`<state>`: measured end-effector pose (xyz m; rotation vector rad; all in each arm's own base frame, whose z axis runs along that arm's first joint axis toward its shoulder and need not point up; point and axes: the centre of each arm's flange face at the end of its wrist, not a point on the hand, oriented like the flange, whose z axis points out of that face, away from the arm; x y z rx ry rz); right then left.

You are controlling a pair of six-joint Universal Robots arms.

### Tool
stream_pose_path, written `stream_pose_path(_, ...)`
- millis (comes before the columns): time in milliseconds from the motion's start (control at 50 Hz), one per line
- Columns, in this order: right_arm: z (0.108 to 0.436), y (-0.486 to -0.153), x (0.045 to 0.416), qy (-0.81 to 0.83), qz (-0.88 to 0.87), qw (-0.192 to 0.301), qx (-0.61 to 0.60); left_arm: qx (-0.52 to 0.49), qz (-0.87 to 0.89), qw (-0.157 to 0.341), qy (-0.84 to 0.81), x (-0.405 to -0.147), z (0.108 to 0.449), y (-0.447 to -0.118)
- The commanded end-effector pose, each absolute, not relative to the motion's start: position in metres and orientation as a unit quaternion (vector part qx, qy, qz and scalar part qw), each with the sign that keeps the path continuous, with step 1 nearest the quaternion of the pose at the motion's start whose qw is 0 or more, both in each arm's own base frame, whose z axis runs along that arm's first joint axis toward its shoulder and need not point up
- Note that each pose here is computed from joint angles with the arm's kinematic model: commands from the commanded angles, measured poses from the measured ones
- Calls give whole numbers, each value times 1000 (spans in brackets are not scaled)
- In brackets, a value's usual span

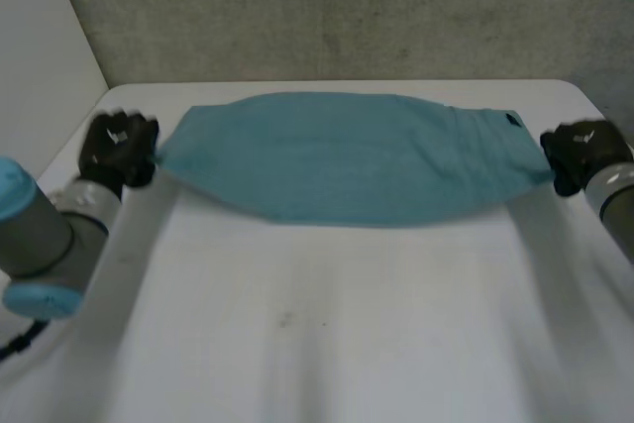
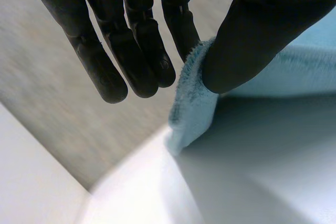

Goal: Fold the laundry

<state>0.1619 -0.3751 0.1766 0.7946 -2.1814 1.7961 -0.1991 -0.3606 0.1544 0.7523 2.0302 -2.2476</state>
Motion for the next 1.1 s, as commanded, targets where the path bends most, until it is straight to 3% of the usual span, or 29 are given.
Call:
stream_pose_path(20,175,-360,158,-752,584,114,284,266,-672,12,691,-194,127,-336)
stream_pose_path(180,208,-333,129,-768,535,154,317,268,-610,45,745,-166,160,-309)
stream_pose_path(340,221,-300,95,-786,460,187,368,293,-481,41,825,-150,201,-242)
stream_pose_path(440,218,-280,84,-788,408,194,418,299,-492,59,815,-144,218,-230)
stream_pose_path(600,224,-296,80,-770,446,208,405,296,-554,84,773,-143,218,-258)
stream_pose_path(660,210,-326,75,-769,479,205,370,301,-563,85,765,-147,206,-275)
stream_pose_path(860,192,-393,114,-719,577,189,338,337,-627,68,699,-195,174,-349)
stream_pose_path(980,168,-430,130,-702,597,215,325,320,-669,96,664,-218,161,-394)
stream_pose_path(1100,148,-458,136,-684,615,235,316,310,-688,119,645,-224,149,-421)
